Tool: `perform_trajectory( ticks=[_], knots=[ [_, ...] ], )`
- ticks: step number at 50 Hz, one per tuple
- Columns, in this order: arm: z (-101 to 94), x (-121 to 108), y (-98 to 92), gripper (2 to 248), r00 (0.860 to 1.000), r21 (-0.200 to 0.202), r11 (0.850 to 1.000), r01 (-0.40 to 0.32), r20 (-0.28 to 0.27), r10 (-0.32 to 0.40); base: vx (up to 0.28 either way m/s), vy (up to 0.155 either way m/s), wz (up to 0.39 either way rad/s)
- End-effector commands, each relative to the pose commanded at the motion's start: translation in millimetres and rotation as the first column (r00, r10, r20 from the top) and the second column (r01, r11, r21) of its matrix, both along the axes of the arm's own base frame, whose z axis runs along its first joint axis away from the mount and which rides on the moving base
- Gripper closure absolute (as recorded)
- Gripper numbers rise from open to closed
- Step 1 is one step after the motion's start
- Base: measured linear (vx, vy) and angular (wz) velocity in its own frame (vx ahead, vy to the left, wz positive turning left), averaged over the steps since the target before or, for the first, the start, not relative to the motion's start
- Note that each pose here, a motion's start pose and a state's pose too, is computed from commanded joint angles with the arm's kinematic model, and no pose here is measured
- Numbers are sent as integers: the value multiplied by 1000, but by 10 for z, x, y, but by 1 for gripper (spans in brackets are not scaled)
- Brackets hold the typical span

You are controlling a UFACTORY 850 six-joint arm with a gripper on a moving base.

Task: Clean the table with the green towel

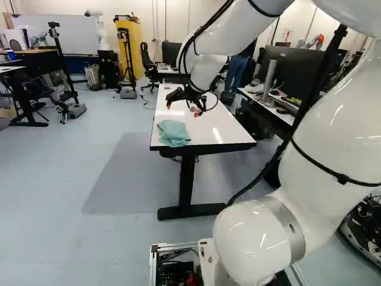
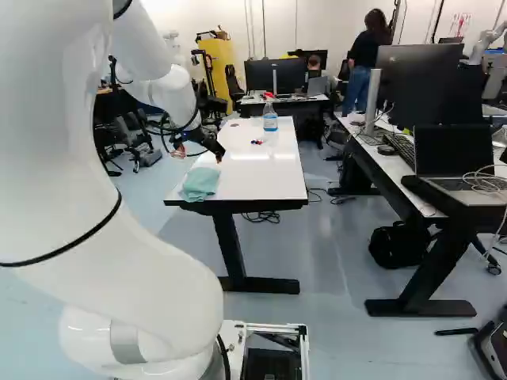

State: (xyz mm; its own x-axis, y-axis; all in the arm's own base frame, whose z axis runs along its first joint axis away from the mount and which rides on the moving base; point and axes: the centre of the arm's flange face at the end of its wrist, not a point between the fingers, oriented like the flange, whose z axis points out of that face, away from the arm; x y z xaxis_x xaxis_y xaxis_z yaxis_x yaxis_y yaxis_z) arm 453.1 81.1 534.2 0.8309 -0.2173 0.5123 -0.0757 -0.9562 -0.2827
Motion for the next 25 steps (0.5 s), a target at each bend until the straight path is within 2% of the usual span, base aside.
perform_trajectory(
  ticks=[25],
  knots=[
    [-4,-61,-423,3,996,0,996,91,1,-91,0,0,0]
  ],
)
